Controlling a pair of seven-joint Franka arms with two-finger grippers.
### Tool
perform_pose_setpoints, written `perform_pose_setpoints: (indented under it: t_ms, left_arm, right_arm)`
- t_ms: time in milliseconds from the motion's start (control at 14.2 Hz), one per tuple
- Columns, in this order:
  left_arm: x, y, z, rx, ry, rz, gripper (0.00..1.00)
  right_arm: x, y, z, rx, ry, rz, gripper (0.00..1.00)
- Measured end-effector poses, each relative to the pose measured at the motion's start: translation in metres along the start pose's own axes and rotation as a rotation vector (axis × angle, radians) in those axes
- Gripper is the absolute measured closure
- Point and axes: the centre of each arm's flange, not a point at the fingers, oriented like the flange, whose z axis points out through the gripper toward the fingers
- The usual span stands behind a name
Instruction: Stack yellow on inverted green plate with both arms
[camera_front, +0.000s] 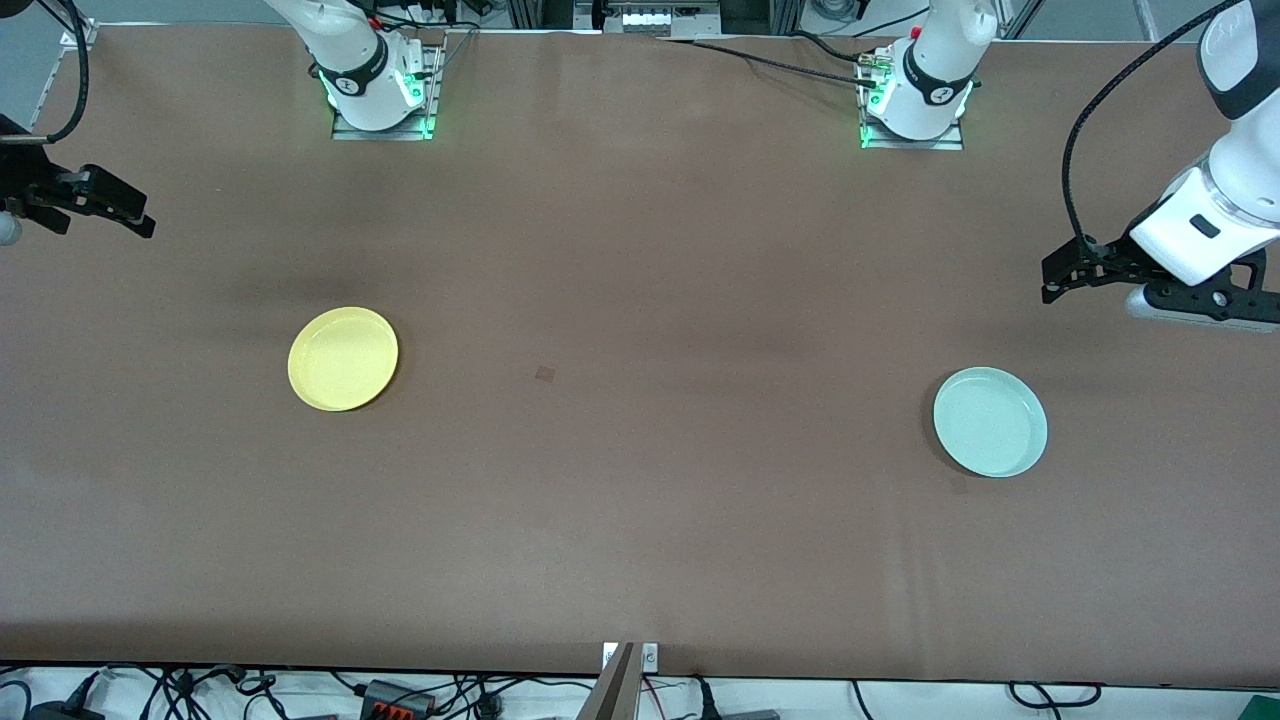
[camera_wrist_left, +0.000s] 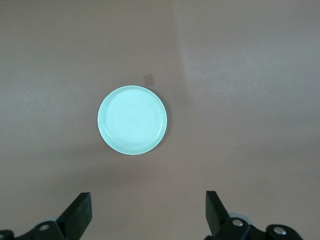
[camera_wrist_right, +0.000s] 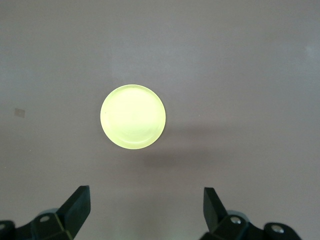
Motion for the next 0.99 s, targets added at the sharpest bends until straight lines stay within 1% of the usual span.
perform_pose_setpoints:
  t_ms: [985]
  left_arm:
    - [0.000, 0.001, 0.000, 0.000, 0.000, 0.000, 0.00]
  right_arm:
    - [0.002, 0.007, 0.010, 0.001, -0.026, 0.013, 0.00]
